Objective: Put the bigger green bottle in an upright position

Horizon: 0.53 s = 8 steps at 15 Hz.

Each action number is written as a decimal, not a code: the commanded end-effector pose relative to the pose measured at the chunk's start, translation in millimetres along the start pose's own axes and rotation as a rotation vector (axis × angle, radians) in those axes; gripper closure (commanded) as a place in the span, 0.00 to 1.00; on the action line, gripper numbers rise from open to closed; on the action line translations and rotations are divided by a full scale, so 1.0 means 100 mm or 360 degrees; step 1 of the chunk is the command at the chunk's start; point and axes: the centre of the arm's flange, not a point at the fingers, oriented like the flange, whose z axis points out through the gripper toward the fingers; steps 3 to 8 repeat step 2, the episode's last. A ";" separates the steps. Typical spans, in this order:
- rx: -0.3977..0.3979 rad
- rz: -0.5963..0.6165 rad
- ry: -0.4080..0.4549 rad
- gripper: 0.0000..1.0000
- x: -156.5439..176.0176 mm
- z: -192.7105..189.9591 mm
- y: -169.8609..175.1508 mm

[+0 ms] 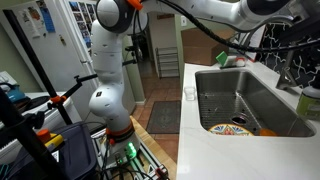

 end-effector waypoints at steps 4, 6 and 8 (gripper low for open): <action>0.0000 0.0008 0.0002 0.00 0.00 0.00 0.00; 0.0000 0.0008 0.0002 0.00 0.00 0.00 0.00; 0.0000 0.0008 0.0002 0.00 0.00 0.00 0.00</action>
